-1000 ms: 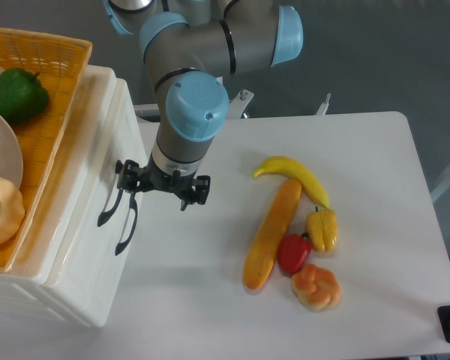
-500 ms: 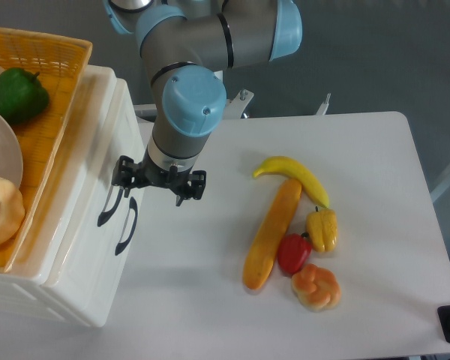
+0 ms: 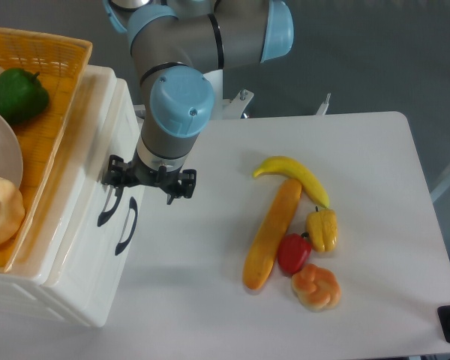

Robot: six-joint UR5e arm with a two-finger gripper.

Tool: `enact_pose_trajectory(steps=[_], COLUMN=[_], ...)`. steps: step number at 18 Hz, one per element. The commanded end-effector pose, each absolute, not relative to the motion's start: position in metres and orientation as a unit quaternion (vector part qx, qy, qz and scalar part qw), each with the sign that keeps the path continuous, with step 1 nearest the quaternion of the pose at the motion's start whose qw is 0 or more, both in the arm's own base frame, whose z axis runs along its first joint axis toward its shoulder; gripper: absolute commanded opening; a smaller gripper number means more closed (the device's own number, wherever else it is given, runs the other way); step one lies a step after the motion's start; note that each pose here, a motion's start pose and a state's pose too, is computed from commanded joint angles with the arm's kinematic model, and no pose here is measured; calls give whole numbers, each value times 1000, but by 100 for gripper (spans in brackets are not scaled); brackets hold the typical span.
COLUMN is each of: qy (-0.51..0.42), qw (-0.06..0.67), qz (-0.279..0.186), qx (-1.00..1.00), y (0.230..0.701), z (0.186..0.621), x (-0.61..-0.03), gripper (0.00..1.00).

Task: Slide open the top white drawer

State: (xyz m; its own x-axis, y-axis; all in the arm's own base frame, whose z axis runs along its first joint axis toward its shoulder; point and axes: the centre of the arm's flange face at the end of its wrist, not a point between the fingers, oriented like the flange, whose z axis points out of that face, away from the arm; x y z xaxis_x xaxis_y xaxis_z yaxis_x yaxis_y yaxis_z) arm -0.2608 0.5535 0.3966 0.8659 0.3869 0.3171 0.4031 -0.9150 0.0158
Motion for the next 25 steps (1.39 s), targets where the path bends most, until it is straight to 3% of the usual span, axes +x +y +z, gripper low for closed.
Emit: enact_pose_trajectory(steps=[25], qy=[-204], qw=[17], qz=[-168], qx=[-964], y=[555], z=[385], x=[-259], gripper=[100])
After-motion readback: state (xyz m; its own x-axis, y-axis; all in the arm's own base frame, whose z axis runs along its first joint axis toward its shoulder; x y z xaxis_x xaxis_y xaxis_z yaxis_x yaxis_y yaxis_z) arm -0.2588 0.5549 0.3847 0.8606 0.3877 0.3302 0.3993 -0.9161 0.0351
